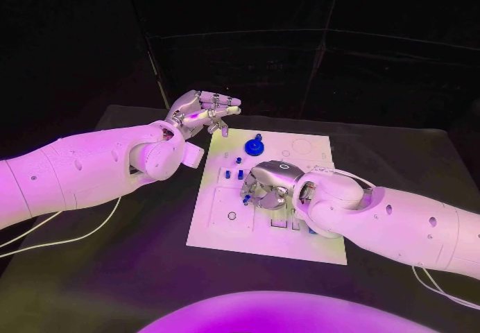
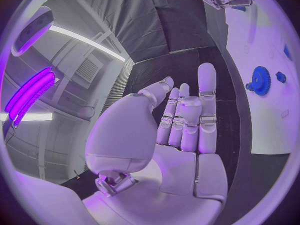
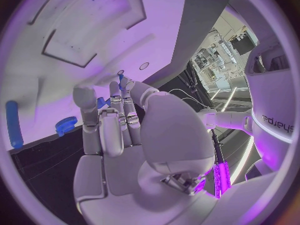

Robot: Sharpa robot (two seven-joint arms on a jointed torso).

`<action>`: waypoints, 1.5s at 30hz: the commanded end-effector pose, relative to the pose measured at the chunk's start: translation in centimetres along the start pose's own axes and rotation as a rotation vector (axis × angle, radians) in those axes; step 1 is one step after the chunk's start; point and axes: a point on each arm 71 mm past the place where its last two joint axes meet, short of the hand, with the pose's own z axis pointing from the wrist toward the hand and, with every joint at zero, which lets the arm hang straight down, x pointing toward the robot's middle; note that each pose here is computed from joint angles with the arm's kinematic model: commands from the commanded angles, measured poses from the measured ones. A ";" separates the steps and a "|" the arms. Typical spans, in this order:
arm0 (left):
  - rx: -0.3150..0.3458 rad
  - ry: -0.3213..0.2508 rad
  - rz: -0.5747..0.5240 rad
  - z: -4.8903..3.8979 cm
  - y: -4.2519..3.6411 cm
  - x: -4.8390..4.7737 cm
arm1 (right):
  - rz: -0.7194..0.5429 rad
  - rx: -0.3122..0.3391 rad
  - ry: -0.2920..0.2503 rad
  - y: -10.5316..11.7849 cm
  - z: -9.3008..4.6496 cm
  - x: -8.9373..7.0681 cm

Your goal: Assemble the parts on the task board

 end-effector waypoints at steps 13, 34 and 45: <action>0.009 -0.004 -0.006 -0.01 -0.15 -0.16 | -0.018 -0.018 0.025 0.3 -0.2 0.4; 0.006 -0.004 -0.006 -0.03 -0.10 -0.25 | -0.065 -0.003 -0.057 0.2 -1.1 -0.3; 0.005 -0.003 -0.006 -0.04 -0.09 -0.25 | -0.087 0.008 -0.025 0.3 -0.9 0.0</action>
